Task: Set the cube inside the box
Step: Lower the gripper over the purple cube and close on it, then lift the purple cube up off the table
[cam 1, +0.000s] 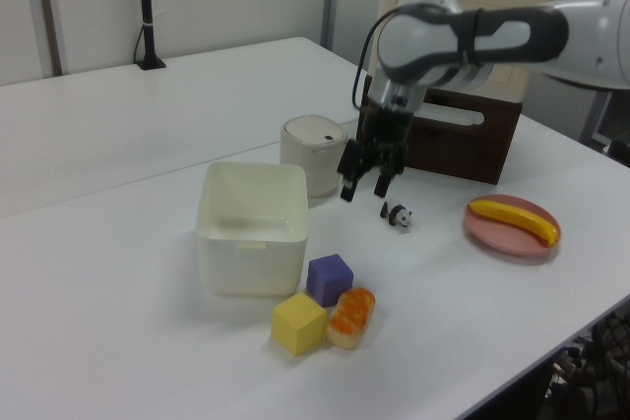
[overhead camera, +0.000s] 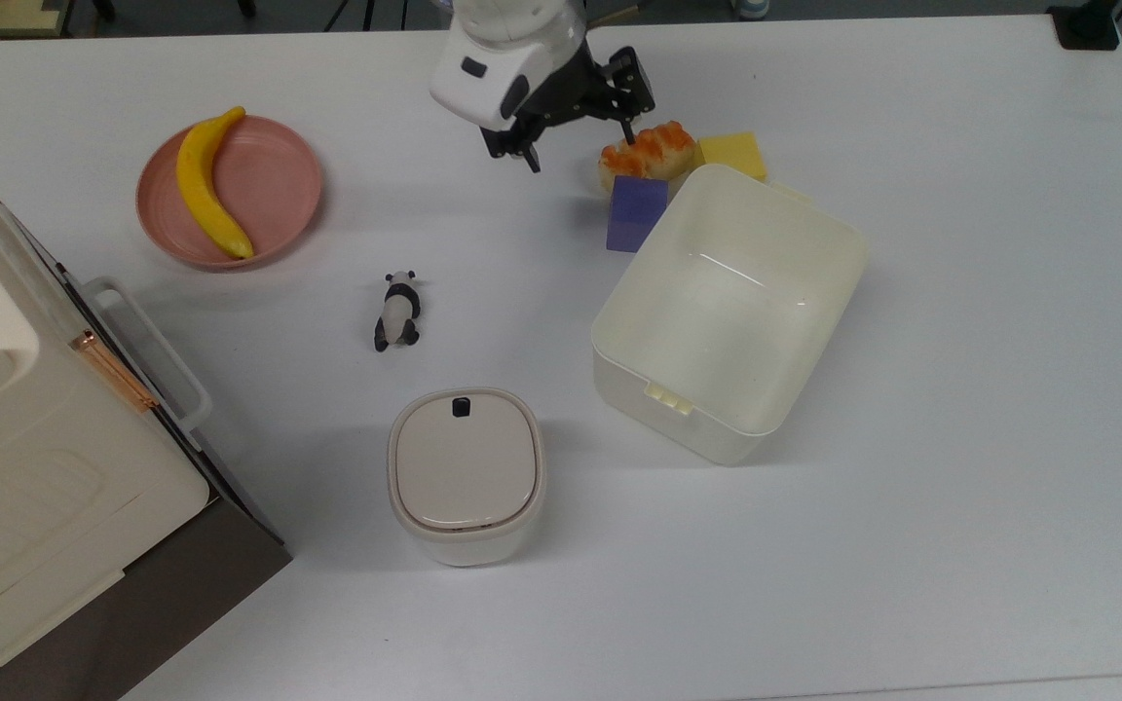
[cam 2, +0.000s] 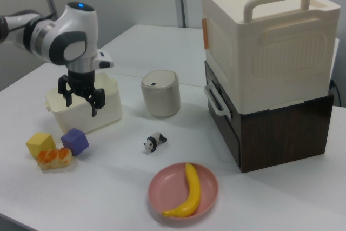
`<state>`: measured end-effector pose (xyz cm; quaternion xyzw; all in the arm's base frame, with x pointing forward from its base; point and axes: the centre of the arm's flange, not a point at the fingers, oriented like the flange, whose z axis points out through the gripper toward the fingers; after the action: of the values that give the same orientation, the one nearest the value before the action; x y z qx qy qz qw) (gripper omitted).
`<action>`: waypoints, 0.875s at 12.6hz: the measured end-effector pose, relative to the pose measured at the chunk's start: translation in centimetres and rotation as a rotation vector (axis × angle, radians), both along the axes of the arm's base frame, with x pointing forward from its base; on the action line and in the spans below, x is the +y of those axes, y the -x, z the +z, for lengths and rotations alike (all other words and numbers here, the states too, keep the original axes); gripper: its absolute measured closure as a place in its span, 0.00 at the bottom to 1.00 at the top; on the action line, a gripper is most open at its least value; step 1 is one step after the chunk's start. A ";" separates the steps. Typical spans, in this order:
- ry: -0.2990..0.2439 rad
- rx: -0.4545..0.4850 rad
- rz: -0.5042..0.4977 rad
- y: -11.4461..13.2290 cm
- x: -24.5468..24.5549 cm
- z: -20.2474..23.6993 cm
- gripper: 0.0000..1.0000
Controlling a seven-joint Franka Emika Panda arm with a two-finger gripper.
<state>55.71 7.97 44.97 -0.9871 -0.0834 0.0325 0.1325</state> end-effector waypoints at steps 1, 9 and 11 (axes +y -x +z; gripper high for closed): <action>0.003 -0.002 0.005 0.3 0.5 -0.9 0.00; 0.037 -0.024 0.049 1.9 4.6 -8.9 0.00; 0.045 -0.026 0.072 2.0 6.1 -10.5 0.00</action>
<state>53.66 14.11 34.48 -0.9866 -0.1197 0.0265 0.1078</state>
